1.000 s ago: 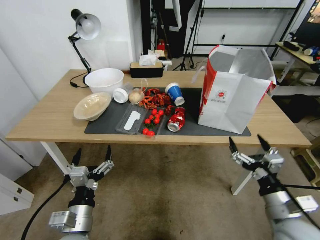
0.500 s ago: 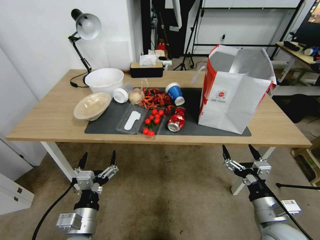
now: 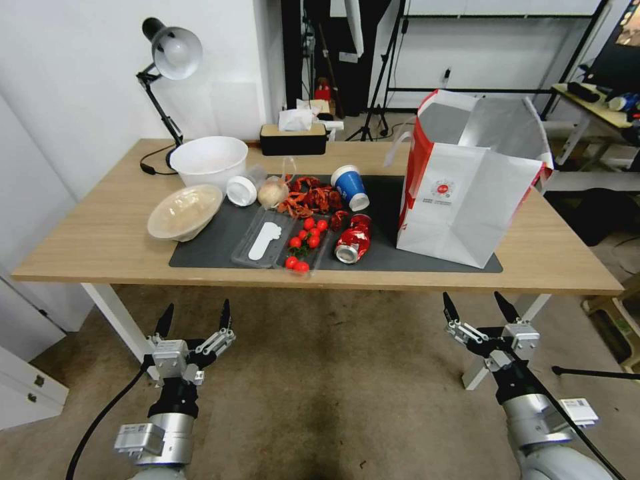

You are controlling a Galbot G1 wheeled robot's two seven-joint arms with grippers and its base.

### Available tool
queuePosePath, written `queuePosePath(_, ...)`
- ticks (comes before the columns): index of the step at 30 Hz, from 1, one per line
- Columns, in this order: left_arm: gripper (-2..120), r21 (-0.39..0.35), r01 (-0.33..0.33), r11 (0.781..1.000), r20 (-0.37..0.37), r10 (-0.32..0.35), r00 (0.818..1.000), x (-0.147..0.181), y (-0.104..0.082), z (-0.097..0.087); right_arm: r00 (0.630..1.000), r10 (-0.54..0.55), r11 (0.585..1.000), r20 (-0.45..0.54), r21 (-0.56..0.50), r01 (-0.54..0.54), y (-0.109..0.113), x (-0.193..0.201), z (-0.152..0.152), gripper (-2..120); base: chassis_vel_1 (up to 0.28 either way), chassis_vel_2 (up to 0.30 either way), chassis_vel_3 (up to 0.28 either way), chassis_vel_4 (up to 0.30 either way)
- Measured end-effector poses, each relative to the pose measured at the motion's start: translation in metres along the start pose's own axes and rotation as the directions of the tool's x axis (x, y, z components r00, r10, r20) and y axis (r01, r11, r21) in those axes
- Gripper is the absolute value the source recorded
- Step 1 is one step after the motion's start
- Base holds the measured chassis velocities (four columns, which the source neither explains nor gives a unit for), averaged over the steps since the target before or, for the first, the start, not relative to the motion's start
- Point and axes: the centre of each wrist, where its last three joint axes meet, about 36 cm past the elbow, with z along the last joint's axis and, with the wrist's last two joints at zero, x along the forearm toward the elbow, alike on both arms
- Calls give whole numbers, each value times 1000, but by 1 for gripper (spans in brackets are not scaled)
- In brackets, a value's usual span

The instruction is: Pick up the food delivery bag from the floor and place it on the table.

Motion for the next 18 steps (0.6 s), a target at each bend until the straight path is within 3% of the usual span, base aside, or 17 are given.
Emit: queuePosePath(18,100,0,1,1000,0,-1,1000,0,0,0,1000,1,1000,0,1,-1,-1,0,0,100,0,0,0,0)
